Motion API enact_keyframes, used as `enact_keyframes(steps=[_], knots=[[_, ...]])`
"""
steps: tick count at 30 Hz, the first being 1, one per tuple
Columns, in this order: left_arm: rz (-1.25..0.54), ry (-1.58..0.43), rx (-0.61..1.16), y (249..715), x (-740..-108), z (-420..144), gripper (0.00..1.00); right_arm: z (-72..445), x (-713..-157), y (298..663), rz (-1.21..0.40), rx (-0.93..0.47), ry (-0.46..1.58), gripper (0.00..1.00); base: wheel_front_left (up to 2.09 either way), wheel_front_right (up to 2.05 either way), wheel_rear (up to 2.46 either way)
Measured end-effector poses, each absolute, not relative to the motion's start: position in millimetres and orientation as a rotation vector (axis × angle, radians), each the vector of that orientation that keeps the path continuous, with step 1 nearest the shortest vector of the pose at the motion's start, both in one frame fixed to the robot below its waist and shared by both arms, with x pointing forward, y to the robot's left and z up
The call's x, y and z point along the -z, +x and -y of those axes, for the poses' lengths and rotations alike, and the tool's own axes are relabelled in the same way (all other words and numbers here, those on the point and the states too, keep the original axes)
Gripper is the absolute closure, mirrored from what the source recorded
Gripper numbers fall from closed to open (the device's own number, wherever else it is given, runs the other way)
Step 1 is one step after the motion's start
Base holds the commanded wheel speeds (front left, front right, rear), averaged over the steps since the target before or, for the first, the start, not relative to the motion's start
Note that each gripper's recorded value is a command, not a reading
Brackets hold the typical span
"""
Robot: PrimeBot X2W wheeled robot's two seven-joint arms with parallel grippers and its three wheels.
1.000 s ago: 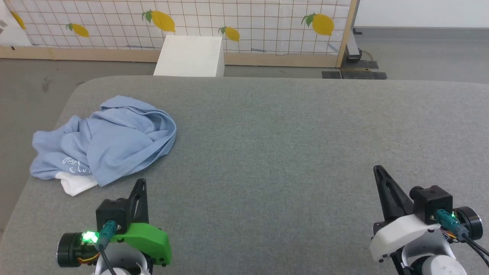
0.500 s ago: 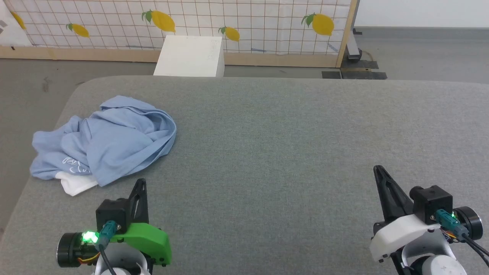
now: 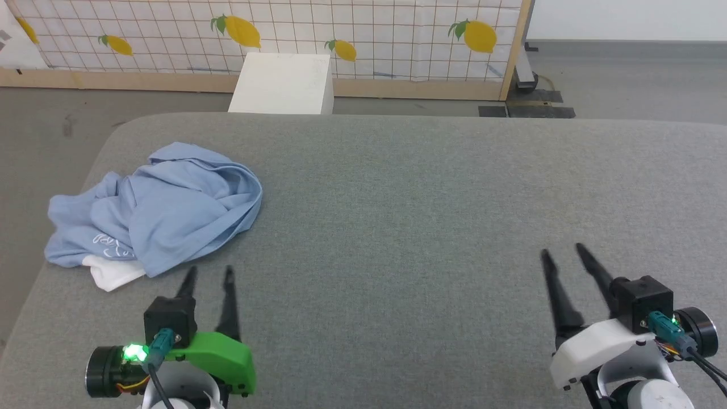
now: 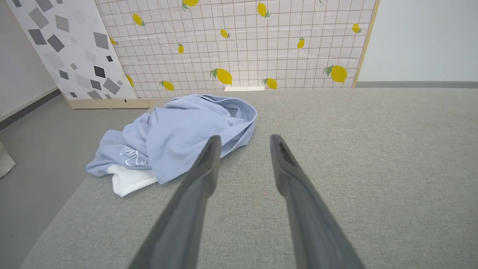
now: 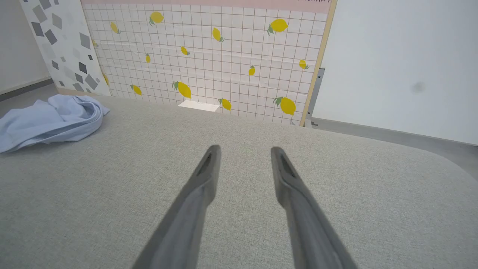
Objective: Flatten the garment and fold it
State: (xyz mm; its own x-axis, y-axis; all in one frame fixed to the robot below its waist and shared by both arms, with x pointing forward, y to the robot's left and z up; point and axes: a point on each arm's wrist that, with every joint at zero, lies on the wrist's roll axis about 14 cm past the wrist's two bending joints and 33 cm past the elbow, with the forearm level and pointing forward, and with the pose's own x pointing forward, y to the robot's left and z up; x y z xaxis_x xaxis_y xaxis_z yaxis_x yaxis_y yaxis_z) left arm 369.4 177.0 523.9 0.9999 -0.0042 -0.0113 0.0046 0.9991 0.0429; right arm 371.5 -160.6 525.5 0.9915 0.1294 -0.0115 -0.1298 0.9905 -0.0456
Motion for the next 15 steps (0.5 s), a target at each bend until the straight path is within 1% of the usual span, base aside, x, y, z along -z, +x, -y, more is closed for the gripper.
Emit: enact_keyframes(steps=[15], knots=[[0.018,0.036,0.013,369.2,-528.6,-173.9,0.0,172.0,-524.5,372.0,0.001,-0.097,-0.031,0.0,0.0,0.0,0.0]])
